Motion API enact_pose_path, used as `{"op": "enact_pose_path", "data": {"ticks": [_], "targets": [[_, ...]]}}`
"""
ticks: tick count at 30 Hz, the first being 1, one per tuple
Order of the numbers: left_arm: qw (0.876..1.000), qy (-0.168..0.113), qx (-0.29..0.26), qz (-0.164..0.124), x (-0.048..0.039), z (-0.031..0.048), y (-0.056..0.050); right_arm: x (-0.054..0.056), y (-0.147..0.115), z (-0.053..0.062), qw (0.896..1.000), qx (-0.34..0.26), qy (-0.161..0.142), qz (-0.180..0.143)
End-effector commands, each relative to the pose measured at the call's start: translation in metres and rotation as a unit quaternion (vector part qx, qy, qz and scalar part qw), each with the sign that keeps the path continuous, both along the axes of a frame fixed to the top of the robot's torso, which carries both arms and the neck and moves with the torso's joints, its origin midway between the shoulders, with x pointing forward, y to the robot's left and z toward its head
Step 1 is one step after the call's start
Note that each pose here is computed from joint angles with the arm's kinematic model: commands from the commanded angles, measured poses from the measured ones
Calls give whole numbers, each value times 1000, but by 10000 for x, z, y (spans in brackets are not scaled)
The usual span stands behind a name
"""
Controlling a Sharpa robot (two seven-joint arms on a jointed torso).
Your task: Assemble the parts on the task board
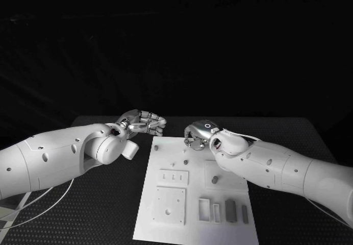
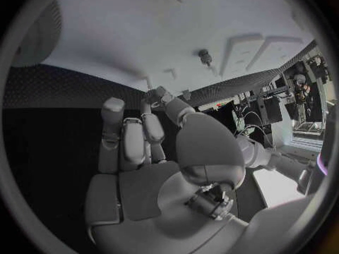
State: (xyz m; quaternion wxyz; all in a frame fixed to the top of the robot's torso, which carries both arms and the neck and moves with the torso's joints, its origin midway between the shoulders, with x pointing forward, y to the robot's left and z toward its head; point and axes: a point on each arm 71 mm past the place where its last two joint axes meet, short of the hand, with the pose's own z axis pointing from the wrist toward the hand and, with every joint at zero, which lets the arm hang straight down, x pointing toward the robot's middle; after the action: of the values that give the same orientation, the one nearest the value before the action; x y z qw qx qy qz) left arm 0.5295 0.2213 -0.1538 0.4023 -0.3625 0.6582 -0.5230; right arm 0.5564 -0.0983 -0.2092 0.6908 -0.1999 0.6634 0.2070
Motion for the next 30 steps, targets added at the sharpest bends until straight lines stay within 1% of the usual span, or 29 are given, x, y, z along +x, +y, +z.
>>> {"op": "enact_pose_path", "data": {"ticks": [1, 21, 30], "targets": [[1000, -7, -2, -7, -2, 28, -23, 2, -4, -14, 1000, -7, 5, -2], [1000, -10, -2, -5, 9, 32, -33, 14, 2, -15, 1000, -8, 3, -8], [1000, -10, -2, -5, 15, 30, -42, -1, 31, -19, 1000, -9, 8, -4]]}}
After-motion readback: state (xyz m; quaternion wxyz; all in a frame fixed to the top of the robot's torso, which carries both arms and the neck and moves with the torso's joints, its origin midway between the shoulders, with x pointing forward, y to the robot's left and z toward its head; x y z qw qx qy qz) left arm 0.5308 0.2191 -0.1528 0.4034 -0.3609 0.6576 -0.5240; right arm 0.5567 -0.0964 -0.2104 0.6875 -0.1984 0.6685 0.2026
